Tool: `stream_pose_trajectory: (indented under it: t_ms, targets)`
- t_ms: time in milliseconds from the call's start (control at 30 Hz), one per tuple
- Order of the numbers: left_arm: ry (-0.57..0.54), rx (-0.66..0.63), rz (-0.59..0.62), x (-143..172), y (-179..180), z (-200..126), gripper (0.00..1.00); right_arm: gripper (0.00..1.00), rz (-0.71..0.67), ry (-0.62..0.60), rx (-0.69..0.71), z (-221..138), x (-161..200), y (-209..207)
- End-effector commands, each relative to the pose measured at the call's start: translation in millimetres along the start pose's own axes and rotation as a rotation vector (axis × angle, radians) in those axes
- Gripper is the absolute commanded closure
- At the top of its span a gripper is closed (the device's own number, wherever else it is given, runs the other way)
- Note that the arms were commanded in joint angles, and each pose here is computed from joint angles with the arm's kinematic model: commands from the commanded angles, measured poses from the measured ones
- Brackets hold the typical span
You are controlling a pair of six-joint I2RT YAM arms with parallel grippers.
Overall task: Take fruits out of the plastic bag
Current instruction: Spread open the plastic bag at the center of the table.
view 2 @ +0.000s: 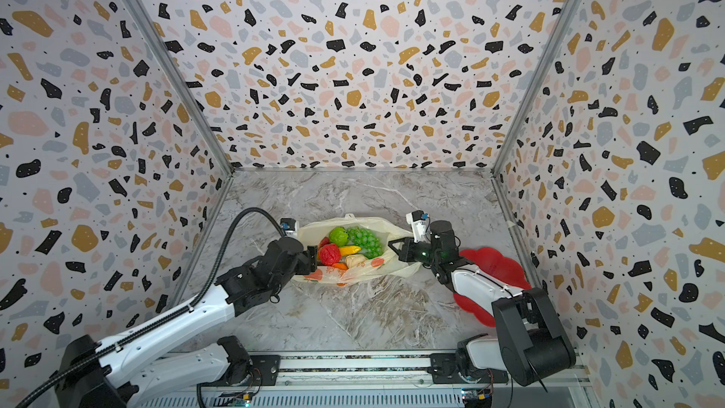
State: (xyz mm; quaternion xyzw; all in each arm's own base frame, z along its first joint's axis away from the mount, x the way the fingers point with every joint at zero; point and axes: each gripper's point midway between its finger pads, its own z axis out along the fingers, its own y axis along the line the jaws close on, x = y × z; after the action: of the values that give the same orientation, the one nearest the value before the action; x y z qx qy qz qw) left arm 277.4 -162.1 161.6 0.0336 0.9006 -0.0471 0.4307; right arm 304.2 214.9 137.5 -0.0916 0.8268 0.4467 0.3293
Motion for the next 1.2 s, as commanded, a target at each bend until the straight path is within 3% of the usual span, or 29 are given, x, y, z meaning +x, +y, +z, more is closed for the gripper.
stream_pose_trajectory:
  t_ms: [0,200,333,533,733,833,1033,1167]
  targets:
    - [0.022,-0.122,0.119,-2.4,6.1,13.6,0.2,1.0,-0.06,-0.014,0.005,-1.5,-11.9,11.4]
    - [-0.007,-0.359,0.164,-23.3,19.9,40.6,0.1,1.0,-0.089,-0.001,0.033,-3.3,-9.9,10.4]
    - [0.059,-0.385,0.131,-15.9,33.9,68.1,0.12,1.0,-0.087,-0.008,0.061,-6.8,-12.7,2.3]
    - [0.09,-0.303,0.04,-5.4,44.2,83.9,0.35,1.0,-0.048,-0.023,0.062,-10.2,-18.3,-9.4]
    - [0.033,-0.217,-0.047,-9.6,49.2,75.1,0.86,1.0,-0.03,-0.011,0.085,-1.7,-23.2,-20.5]
    - [-0.012,-0.139,-0.13,-13.7,53.9,67.2,1.0,1.0,-0.035,-0.001,0.087,4.6,-28.9,-23.2]
    - [-0.181,-0.044,-0.341,-24.6,86.9,35.1,1.0,1.0,0.066,-0.061,0.077,-5.0,-54.8,-50.4]
    - [-0.229,0.043,-0.436,-28.8,96.3,28.8,1.0,1.0,0.08,-0.023,0.052,12.5,-50.8,-51.2]
